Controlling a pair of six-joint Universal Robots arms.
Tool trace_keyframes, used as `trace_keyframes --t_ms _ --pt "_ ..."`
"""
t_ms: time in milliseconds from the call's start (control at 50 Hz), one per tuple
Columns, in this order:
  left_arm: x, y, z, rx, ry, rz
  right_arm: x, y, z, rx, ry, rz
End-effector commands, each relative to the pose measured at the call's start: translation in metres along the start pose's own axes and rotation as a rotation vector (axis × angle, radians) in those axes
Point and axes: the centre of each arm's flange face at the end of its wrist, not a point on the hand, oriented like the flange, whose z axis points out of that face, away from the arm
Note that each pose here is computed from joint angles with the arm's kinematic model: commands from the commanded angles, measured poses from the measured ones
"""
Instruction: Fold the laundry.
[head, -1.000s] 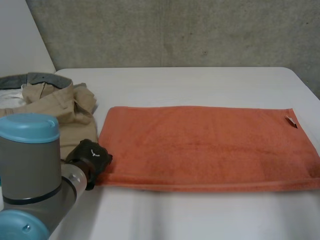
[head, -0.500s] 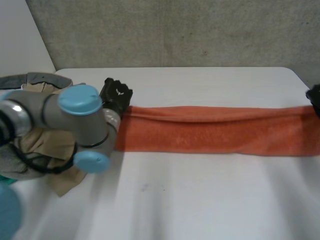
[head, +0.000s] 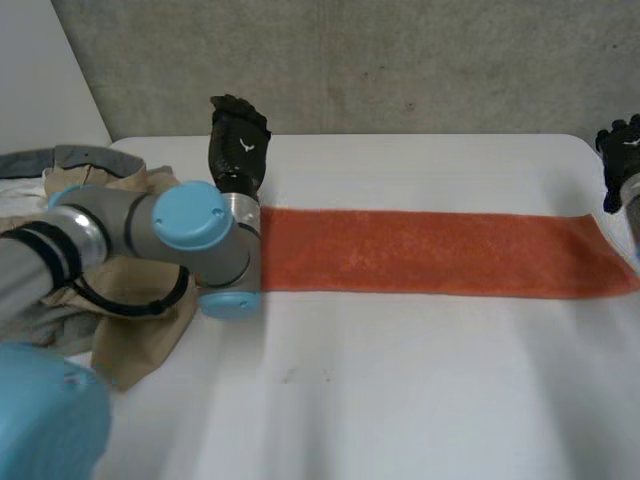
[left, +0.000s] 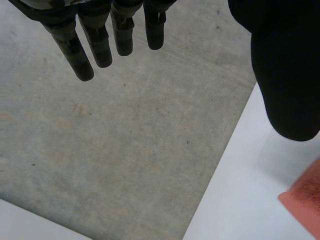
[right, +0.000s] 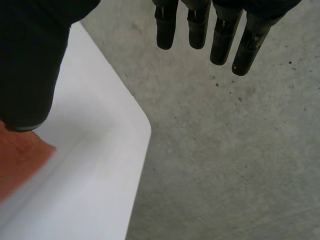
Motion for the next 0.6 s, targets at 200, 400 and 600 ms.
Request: trace_keyframes --t_ms 200,400,600 --pt "-0.012 0.009 -0.061 -0.084 0.177 -0.102 0.013 0.041 -0.076 -0.153 -0.322 0.138" --pt "-0.007 0.014 -0.068 -0.103 0.199 -0.099 -0.014 0.08 -0.06 -0.201 -0.366 0.082" --pt "-0.015 0.008 -0.074 -0.097 0.197 -0.103 0.027 0.102 -0.029 -0.233 -0.076 -0.002"
